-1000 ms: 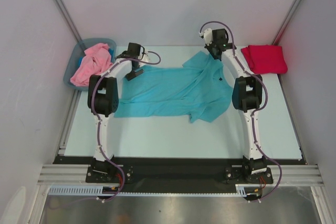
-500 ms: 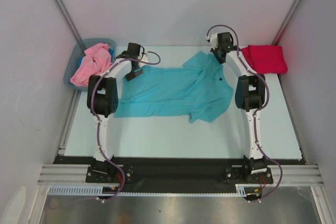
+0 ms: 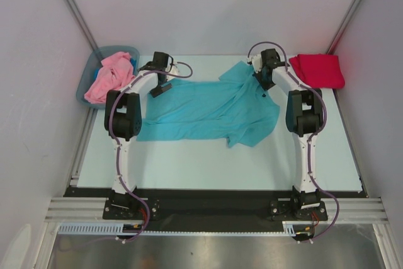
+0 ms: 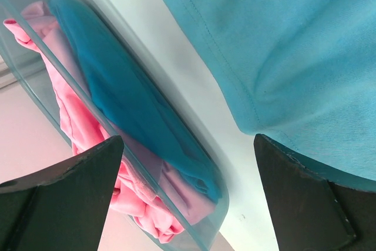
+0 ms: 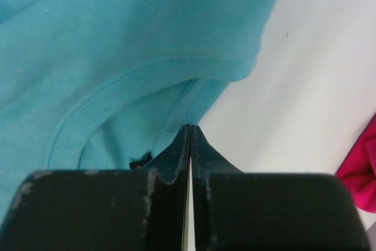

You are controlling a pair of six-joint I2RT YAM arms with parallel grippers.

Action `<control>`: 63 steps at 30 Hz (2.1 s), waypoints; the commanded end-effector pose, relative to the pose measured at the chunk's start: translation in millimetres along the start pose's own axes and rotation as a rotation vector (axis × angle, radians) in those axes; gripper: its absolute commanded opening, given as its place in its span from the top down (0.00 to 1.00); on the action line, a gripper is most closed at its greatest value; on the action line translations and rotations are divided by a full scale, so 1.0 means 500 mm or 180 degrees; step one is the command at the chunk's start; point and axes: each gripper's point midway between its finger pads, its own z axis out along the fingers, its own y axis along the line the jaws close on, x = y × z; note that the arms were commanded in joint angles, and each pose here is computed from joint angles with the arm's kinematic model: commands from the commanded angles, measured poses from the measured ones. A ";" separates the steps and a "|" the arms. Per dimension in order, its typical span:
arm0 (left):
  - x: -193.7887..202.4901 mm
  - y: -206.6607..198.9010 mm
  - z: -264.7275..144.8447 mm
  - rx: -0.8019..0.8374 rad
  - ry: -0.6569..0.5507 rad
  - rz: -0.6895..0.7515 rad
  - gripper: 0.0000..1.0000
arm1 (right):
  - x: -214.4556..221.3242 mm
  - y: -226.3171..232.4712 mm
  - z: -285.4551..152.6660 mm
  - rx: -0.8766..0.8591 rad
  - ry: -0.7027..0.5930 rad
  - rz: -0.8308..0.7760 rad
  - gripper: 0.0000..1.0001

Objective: Fold and stack the t-shirts
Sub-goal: Flatten the tshirt out

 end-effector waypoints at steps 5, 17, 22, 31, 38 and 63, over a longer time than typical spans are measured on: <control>-0.027 0.066 -0.046 -0.0255 -0.0166 -0.0085 0.00 | 0.016 -0.017 -0.035 0.0062 0.0054 0.0090 1.00; -0.027 0.067 -0.039 -0.0261 -0.0166 -0.0047 0.00 | -0.028 -0.056 -0.079 0.0164 -0.0099 0.0121 0.62; -0.031 0.061 -0.034 -0.0247 -0.0170 -0.0053 0.00 | -0.058 -0.045 -0.097 0.0123 -0.0202 0.0090 0.60; -0.029 0.063 -0.033 -0.0257 -0.0161 -0.0049 0.00 | -0.070 0.014 -0.094 -0.0082 -0.0200 0.0024 0.56; -0.033 0.065 -0.033 -0.0270 -0.0167 -0.0028 0.00 | -0.051 0.032 -0.079 -0.0139 -0.0114 0.0029 0.59; -0.033 0.081 -0.045 -0.0325 -0.0185 -0.0026 0.00 | 0.121 -0.032 -0.035 0.0066 0.0405 0.0101 0.60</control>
